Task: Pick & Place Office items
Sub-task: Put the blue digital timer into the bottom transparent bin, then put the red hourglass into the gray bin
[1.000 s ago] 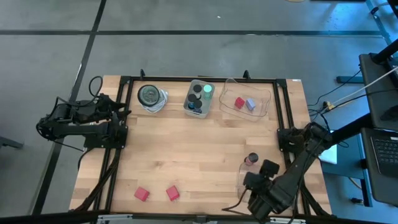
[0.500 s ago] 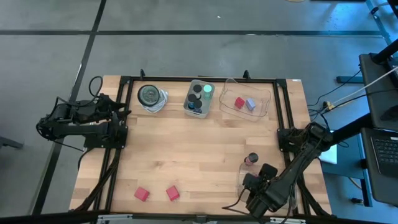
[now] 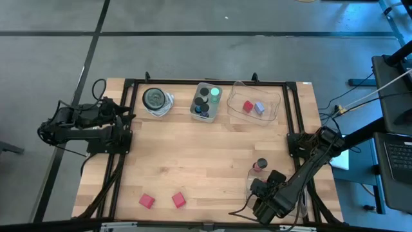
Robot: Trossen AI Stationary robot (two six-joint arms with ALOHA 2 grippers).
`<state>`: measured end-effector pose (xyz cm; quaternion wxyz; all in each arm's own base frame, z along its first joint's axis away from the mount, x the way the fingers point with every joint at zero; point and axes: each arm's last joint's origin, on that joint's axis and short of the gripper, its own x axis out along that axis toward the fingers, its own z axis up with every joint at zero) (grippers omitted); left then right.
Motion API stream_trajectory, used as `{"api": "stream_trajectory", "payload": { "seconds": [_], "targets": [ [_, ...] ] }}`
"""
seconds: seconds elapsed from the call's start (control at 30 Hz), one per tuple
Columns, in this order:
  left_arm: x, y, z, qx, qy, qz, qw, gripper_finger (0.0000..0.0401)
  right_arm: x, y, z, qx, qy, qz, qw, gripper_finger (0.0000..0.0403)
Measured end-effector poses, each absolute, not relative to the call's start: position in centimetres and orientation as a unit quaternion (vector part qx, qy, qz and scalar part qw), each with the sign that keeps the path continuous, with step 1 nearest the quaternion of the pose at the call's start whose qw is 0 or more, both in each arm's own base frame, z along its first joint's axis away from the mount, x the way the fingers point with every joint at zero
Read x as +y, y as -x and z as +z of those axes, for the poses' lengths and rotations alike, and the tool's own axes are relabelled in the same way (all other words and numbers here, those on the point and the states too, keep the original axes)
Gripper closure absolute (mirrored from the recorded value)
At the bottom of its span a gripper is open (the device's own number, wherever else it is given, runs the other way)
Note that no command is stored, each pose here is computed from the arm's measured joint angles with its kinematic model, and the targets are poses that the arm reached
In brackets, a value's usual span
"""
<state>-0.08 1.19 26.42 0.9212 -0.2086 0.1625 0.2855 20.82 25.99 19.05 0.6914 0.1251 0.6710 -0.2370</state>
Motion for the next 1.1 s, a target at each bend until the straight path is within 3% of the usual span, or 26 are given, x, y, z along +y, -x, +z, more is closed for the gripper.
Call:
{"api": "stream_trajectory", "payload": {
  "seconds": [0.3,0.47,0.63,0.77,0.9,1.1],
  "targets": [
    [1.2,0.1,26.4,0.162,0.209,0.285,0.921,0.0164,26.1,-21.0,19.0,0.672,-0.135,-0.232,0.690,0.0022],
    [1.2,0.1,26.4,0.163,0.209,0.285,0.921,0.0164,26.1,-21.5,19.8,0.716,-0.168,-0.214,0.643,0.0015],
    [1.2,0.1,26.4,0.163,0.209,0.285,0.921,0.0164,26.5,-22.2,23.3,0.723,-0.151,-0.184,0.649,0.0034],
    [1.2,0.1,26.4,0.163,0.209,0.285,0.921,0.0164,25.3,-22.5,26.8,0.702,-0.112,-0.233,0.664,0.0043],
    [1.2,0.1,26.4,0.163,0.209,0.285,0.921,0.0164,23.9,-23.5,28.7,0.652,-0.130,-0.248,0.705,0.0031],
    [1.2,0.1,26.4,0.163,0.209,0.285,0.921,0.0164,20.4,-24.6,30.1,0.661,-0.118,-0.226,0.706,0.0005]
  ]
}}
